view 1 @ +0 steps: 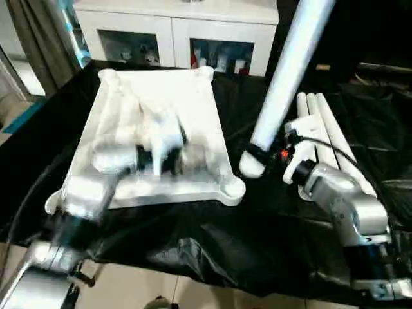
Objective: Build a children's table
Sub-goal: Pick table leg, then insert table leg to table base
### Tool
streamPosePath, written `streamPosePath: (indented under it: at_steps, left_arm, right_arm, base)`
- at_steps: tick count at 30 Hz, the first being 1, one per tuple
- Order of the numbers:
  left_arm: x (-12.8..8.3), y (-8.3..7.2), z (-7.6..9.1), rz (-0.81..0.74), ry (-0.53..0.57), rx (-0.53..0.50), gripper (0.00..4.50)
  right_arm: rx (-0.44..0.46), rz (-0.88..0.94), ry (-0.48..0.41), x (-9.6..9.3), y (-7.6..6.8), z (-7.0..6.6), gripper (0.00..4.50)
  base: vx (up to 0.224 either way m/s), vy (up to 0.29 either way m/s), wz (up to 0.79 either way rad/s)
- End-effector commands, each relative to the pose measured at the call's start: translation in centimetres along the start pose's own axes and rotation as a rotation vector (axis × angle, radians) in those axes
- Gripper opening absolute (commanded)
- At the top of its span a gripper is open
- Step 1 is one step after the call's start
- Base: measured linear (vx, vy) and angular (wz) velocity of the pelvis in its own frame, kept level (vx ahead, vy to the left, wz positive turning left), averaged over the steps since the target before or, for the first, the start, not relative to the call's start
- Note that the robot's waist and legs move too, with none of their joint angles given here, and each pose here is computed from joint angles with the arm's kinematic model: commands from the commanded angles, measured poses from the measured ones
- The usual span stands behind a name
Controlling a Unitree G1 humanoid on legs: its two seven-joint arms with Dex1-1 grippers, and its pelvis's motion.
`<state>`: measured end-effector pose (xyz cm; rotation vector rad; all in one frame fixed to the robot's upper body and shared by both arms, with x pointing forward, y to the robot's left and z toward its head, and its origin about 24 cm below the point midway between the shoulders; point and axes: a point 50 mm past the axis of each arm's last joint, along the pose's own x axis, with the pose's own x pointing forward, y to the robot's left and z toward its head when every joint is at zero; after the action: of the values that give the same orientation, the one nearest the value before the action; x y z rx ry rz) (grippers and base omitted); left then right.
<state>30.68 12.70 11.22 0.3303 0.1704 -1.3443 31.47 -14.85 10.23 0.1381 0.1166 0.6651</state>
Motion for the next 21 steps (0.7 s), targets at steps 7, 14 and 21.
streamPosePath:
  at_steps: [7, 14, 21]
  left_arm:
    - [0.0, 0.3, -3.5, -0.012, 0.236, 0.040, 2.83]
    - [0.7, 1.1, -4.4, 0.036, 0.296, 0.006, 2.21]
    - [0.9, 1.7, -4.8, 0.070, 0.310, -0.009, 1.58]
  right_arm:
    - [-0.021, -0.029, -0.019, -0.6, 0.4, -1.0, 1.94]
    - [-0.035, -0.042, -0.025, -1.2, 0.4, -0.9, 1.94]
    - [-0.046, -0.035, -0.018, -1.3, 0.5, -0.8, 1.94]
  base:
    - [0.000, 0.000, 0.00]
    - [0.000, 0.000, 0.00]
    - [0.000, 0.000, 0.00]
